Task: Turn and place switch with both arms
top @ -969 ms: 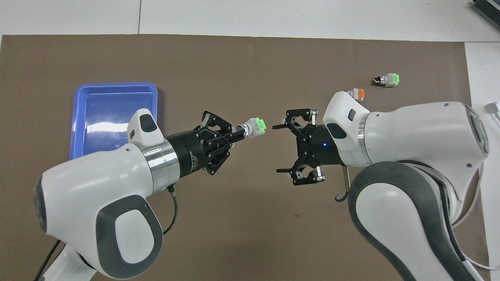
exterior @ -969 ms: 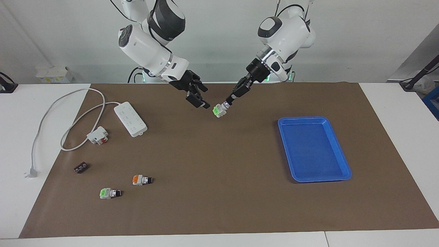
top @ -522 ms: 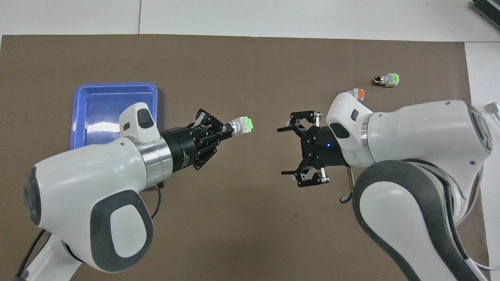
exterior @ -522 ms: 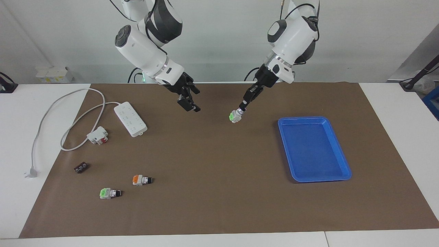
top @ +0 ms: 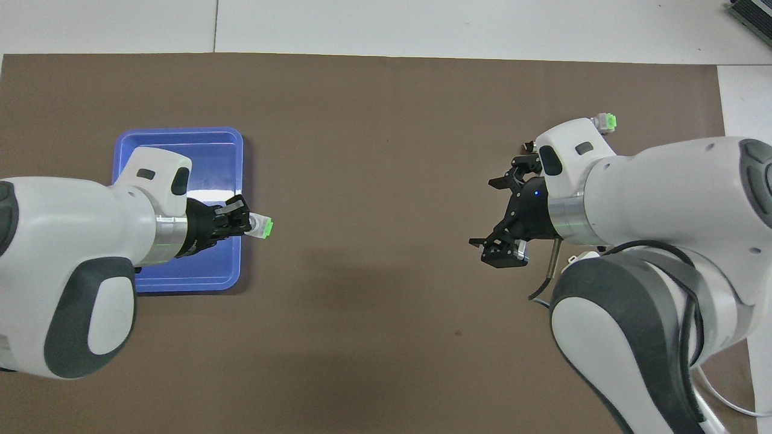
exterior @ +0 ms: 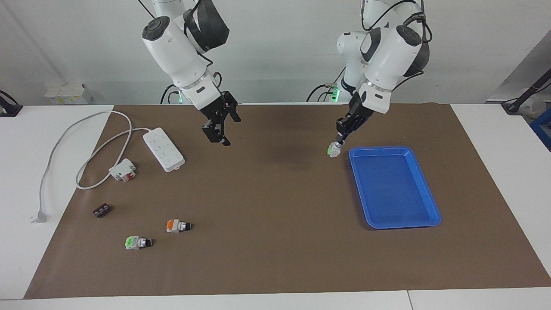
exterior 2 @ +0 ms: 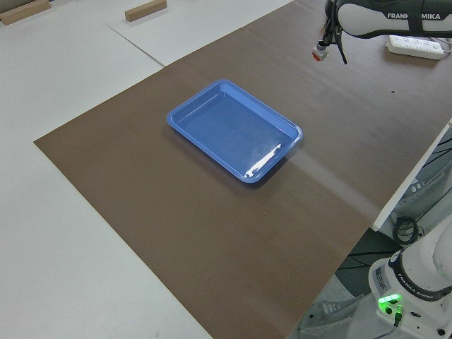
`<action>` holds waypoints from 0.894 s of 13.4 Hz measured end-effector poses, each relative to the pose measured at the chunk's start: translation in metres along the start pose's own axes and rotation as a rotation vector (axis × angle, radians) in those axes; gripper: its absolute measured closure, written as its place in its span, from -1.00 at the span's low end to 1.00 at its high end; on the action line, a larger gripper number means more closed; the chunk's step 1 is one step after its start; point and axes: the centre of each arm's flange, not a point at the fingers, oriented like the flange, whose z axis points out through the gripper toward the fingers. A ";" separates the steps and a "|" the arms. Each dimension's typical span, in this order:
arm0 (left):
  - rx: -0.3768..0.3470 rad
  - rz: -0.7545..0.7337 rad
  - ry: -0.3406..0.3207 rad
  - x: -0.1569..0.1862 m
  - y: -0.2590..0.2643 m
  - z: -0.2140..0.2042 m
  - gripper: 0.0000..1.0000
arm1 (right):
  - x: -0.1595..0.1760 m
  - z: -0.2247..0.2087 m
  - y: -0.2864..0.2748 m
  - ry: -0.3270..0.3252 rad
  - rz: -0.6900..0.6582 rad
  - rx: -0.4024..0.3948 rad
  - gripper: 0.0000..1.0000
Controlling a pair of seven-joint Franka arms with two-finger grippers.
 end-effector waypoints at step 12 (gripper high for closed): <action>0.185 0.311 0.001 0.076 -0.172 0.034 0.81 | -0.002 -0.083 0.079 0.087 0.749 -0.309 -1.00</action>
